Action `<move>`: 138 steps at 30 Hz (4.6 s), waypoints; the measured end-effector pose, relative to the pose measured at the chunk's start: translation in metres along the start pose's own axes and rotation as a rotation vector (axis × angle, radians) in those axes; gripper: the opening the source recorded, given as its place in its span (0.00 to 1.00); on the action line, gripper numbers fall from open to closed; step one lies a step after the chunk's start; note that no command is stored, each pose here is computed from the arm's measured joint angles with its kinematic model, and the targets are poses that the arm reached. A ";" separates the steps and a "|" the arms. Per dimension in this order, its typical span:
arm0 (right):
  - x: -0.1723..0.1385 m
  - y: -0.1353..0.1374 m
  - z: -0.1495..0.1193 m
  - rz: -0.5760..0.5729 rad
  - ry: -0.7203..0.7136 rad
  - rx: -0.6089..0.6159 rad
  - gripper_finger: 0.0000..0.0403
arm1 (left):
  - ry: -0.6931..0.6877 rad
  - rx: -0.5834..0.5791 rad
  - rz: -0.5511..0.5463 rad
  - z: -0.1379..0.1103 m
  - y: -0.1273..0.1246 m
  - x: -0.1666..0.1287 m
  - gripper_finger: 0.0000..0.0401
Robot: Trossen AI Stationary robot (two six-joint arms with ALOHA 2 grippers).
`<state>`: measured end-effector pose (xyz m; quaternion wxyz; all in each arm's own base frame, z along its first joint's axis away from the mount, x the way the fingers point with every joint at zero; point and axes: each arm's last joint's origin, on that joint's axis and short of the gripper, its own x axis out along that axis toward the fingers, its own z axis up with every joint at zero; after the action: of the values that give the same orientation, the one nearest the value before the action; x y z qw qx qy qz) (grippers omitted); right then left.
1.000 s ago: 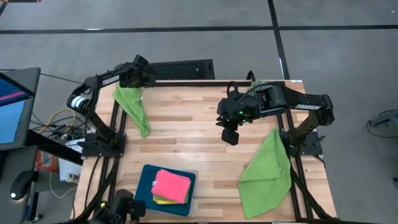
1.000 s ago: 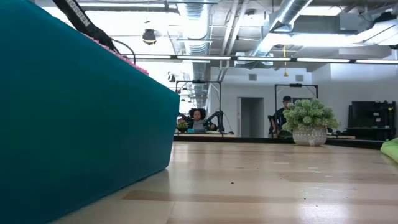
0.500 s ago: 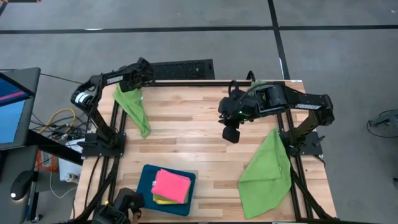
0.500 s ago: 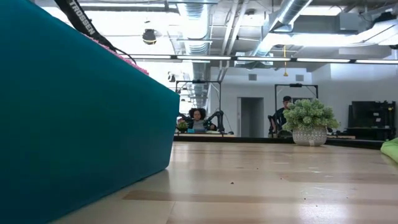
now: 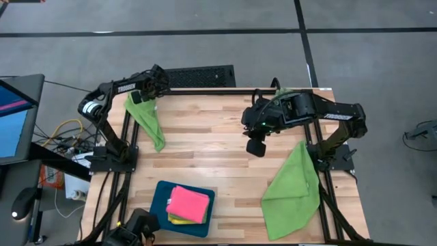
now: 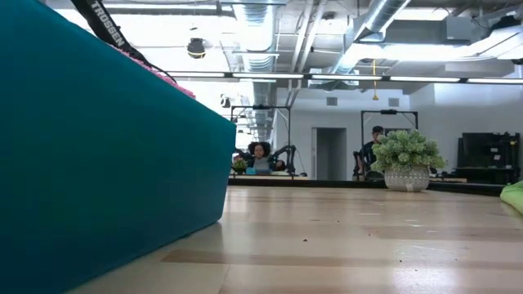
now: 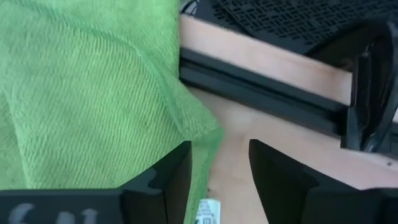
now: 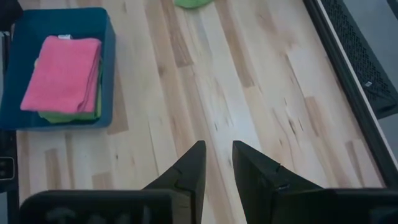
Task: Fold microfiber towels
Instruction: Fold the top green microfiber towel
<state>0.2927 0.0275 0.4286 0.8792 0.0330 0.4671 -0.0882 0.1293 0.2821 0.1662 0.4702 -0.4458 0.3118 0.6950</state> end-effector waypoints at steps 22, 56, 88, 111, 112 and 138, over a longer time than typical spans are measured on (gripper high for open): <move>0.000 -0.001 -0.004 -0.064 0.029 -0.019 0.26 | 0.298 0.636 0.062 -0.057 -0.009 -0.048 0.35; 0.000 0.000 -0.001 -0.051 0.001 -0.005 0.26 | 0.110 0.935 -0.189 -0.248 0.064 -0.065 0.59; 0.131 0.010 -0.005 0.017 -0.348 0.071 0.26 | 0.050 0.821 -0.849 -0.132 -0.029 -0.257 0.00; 0.276 -0.041 -0.031 0.183 -0.467 -0.049 0.45 | 0.217 0.876 -0.937 -0.129 -0.013 -0.292 0.00; 0.282 -0.041 -0.034 0.183 -0.450 -0.035 0.49 | 0.217 0.875 -0.937 -0.129 -0.013 -0.292 0.00; 0.346 -0.060 -0.033 0.148 -0.436 -0.104 0.58 | 0.246 0.903 -0.957 -0.130 -0.011 -0.293 0.00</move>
<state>0.4446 -0.0700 0.1250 0.9639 0.0018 0.2663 -0.0042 0.2289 0.0657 0.3805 0.8281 -0.3703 0.3913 0.1550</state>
